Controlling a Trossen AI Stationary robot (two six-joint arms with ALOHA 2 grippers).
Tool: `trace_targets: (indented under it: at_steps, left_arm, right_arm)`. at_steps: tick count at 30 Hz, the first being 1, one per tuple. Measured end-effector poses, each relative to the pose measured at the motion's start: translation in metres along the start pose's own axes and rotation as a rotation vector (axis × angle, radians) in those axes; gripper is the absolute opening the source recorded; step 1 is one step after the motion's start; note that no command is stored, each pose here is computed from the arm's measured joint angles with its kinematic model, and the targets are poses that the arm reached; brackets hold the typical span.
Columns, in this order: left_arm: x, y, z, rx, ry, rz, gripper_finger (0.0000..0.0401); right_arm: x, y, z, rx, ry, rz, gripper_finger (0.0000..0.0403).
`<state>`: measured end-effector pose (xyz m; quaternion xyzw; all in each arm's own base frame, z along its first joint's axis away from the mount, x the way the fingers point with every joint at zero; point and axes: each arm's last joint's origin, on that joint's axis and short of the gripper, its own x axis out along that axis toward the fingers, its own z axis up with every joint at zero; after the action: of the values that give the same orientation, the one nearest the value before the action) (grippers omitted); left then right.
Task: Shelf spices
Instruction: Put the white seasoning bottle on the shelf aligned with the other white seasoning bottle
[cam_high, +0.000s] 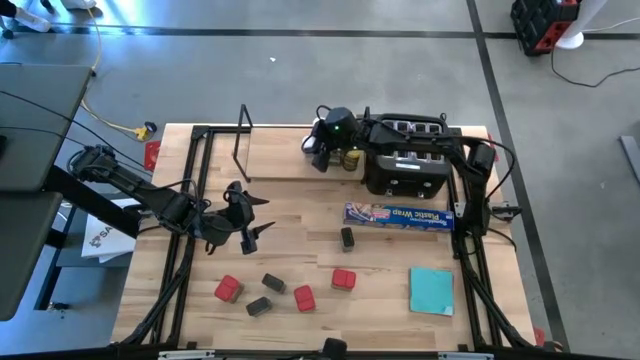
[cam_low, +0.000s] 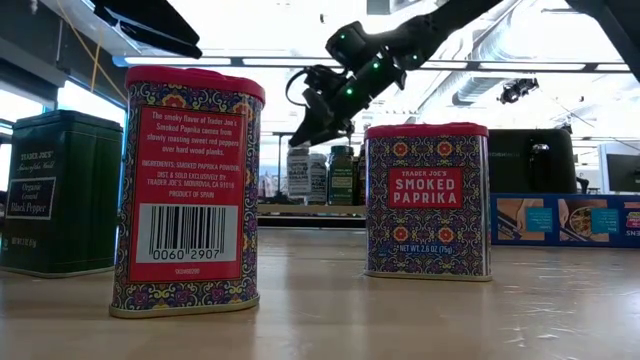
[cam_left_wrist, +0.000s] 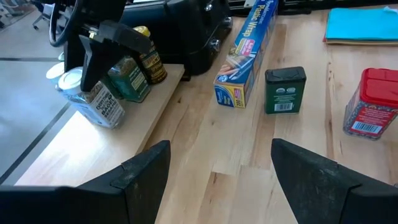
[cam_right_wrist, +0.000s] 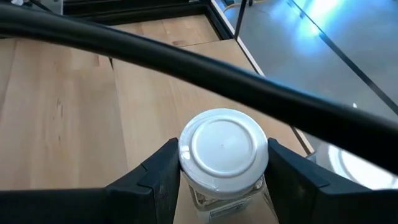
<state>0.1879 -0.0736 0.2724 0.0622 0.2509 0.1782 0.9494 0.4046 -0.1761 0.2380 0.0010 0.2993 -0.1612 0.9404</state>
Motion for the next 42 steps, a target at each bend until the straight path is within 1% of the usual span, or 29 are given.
trace_targets:
  at_steps: [20, 28, 34, 42]
  left_arm:
    - [0.000, 0.000, 0.000, -0.001, 0.001, -0.001, 0.0273]
    - [0.000, 0.000, 0.000, -0.003, 0.001, -0.001, 0.0273]
    - [0.000, 0.000, 0.000, -0.002, 0.001, -0.001, 0.0273]
    - [0.000, 0.000, 0.000, 0.000, 0.001, -0.002, 0.0273]
  right_arm:
    - [0.000, -0.001, 0.000, 0.000, 0.000, 0.000, 0.0183]
    - [0.000, -0.012, -0.002, 0.012, 0.002, -0.017, 0.0183]
    - [0.007, -0.013, -0.007, 0.023, 0.011, 0.024, 0.0183]
    - [0.011, -0.008, -0.010, 0.018, 0.026, 0.033, 0.0184]
